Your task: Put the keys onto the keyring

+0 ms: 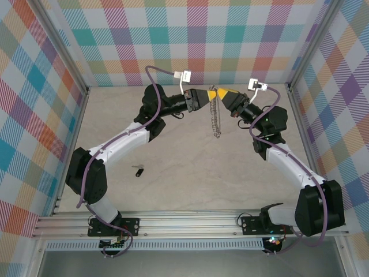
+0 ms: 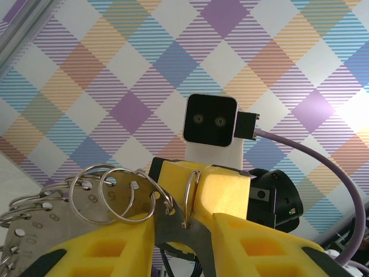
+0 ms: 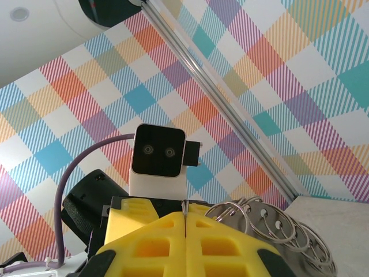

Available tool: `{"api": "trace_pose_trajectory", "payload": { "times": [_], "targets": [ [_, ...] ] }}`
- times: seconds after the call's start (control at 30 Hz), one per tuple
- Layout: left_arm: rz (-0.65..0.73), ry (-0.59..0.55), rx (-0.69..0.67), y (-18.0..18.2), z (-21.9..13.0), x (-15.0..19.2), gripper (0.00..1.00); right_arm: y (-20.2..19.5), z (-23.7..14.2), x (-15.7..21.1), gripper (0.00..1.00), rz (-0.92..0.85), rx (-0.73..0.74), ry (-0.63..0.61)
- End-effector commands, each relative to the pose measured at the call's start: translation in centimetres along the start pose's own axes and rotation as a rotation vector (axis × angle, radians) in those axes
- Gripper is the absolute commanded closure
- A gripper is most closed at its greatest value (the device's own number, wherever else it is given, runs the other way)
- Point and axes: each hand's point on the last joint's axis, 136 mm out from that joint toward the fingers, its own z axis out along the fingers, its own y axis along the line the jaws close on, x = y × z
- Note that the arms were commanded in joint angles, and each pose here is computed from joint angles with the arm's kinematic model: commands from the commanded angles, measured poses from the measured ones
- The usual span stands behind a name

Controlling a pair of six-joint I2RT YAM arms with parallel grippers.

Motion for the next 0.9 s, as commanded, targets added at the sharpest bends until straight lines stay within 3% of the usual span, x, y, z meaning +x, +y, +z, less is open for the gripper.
{"api": "trace_pose_trajectory", "payload": {
  "times": [0.0,0.33,0.6,0.73,0.77,0.83,0.87],
  "targets": [
    [0.065,-0.043,0.063,-2.61,0.53,-1.48,0.70,1.75,0.03,-0.65,1.00,-0.041,-0.058,-0.024],
    [0.064,-0.064,0.059,-2.39,0.57,-1.72,0.71,1.74,-0.03,-0.46,1.00,-0.037,-0.057,-0.018],
    [0.062,-0.062,0.063,-2.36,0.57,-1.59,0.85,1.58,-0.05,-0.41,1.00,-0.035,-0.049,-0.018],
    [0.065,-0.052,0.062,-2.25,0.53,-1.30,0.98,1.40,0.02,-0.47,1.00,-0.030,-0.040,-0.017],
    [0.068,-0.049,0.060,-2.21,0.49,-1.24,1.00,1.23,0.01,-0.54,0.96,-0.026,-0.030,-0.019],
    [0.081,-0.034,0.053,-2.19,0.46,-0.95,1.00,0.89,-0.25,-0.73,0.73,-0.021,-0.006,-0.021],
    [0.095,-0.023,0.046,-2.20,0.43,-0.82,1.00,0.82,-0.57,-0.95,0.67,-0.023,0.011,-0.022]
  ]
}}
